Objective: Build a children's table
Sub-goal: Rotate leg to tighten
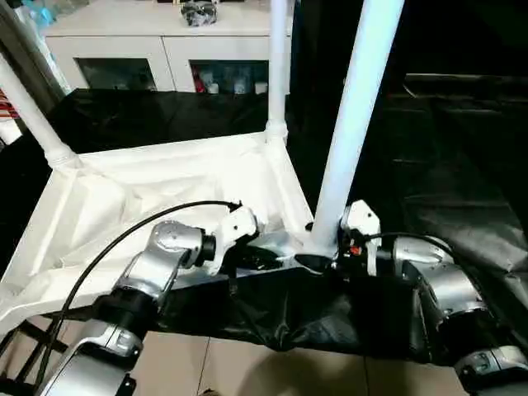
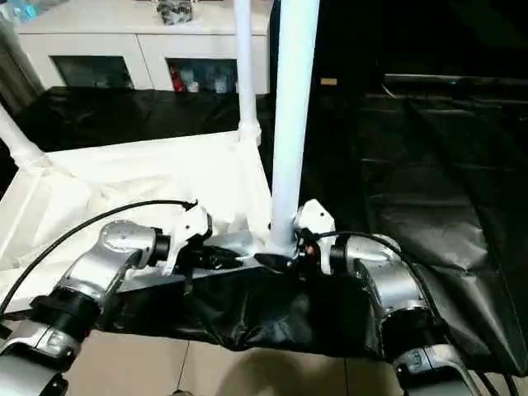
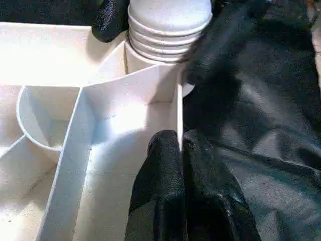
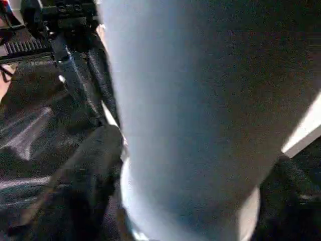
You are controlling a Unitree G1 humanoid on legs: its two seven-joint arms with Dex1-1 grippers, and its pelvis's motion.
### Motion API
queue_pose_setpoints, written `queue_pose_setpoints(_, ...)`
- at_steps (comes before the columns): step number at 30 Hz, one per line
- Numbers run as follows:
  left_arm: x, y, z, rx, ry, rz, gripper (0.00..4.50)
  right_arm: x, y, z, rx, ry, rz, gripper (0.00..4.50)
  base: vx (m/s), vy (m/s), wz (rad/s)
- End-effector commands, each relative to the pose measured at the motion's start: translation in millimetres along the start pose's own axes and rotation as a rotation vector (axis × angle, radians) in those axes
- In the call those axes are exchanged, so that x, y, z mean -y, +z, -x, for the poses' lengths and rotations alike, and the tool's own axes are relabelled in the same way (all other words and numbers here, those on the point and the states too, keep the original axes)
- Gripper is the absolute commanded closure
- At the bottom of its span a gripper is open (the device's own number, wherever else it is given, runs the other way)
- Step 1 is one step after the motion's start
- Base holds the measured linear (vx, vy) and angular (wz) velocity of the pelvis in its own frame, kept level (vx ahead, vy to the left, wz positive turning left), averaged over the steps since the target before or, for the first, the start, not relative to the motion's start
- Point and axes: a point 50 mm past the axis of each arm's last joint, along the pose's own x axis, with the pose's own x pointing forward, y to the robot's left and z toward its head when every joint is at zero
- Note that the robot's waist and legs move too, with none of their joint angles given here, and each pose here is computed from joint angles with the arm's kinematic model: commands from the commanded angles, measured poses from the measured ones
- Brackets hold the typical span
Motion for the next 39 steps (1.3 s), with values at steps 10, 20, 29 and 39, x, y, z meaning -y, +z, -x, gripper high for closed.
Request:
queue_pose_setpoints(10,0.1,21.0,-1,0.089,-0.014,-0.053,4.5,-11.7,-6.2,-3.4,0.001,0.041,-0.05,1.72,0.0,0.0,0.0)
queue_pose_setpoints(20,-15.7,31.0,-34,0.087,0.243,-0.004,4.5,4.2,-15.2,-37.1,0.019,-0.428,-0.168,1.76,0.0,0.0,0.0)
queue_pose_setpoints(29,-20.5,58.2,-68,0.135,0.406,0.01,4.5,4.5,-0.9,-76.5,0.084,-0.615,-0.288,1.77,0.0,0.0,0.0)
queue_pose_setpoints(39,-8.8,45.2,-51,0.164,0.241,-0.034,4.5,8.9,0.4,-59.3,0.118,-0.487,-0.229,0.55,0.0,0.0,0.0)
